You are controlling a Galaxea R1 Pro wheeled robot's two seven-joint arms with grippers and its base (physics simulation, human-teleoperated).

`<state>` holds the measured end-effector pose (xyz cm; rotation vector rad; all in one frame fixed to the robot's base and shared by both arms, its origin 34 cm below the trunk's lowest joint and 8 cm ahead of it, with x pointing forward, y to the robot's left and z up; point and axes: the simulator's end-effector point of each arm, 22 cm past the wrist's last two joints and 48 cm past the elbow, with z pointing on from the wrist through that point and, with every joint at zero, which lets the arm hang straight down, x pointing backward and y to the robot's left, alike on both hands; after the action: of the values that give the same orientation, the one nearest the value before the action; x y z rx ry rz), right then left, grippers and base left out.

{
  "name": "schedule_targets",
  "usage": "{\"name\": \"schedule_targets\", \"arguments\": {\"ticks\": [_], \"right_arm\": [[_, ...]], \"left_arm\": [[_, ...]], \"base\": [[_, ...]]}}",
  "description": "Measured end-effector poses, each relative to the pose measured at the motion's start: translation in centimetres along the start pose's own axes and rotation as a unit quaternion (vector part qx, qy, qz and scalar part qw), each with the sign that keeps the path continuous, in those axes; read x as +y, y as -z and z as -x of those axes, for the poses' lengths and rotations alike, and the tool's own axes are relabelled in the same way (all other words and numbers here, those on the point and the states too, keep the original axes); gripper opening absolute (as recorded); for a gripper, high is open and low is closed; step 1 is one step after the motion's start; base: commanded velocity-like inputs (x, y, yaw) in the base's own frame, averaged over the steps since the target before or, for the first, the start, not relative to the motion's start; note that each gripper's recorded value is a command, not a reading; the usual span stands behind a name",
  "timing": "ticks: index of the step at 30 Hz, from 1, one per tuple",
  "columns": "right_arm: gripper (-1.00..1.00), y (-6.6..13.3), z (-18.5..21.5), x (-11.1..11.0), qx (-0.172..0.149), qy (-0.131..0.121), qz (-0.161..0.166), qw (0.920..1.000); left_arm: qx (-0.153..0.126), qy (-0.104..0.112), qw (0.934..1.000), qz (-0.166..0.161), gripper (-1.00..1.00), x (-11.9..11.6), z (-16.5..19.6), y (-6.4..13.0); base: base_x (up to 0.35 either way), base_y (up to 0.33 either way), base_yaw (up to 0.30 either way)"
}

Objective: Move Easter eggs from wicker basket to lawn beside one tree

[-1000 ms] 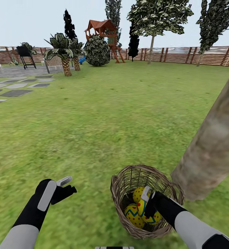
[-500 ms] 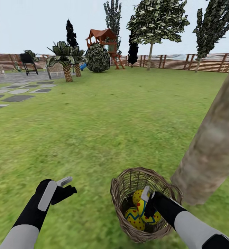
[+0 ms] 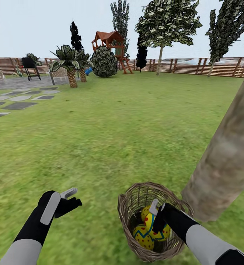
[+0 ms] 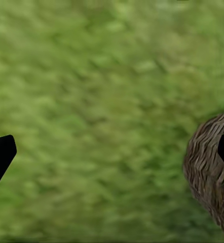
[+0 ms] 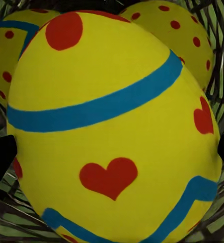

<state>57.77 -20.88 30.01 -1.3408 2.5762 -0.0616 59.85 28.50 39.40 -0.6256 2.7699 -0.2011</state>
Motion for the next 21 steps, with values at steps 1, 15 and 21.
{"name": "schedule_targets", "arguments": {"ticks": [1,15,21], "right_arm": [[-1.0,0.2,0.1,-0.1,0.0,0.0,0.0,1.0],[-1.0,3.6,2.2,0.3,-0.017,-0.005,0.043,0.9989],[-1.0,6.1,5.5,-0.7,-0.052,0.007,0.039,0.9978]], "left_arm": [[0.001,0.0,1.0,0.0,1.0,0.0,0.0,0.1],[0.005,0.0,1.0,0.003,1.0,-0.7,1.4,2.7],[0.004,-0.001,1.0,0.003,1.0,-1.1,2.0,3.9]], "base": [[0.0,0.0,0.0],[0.0,0.0,0.0],[0.0,0.0,0.0]]}}
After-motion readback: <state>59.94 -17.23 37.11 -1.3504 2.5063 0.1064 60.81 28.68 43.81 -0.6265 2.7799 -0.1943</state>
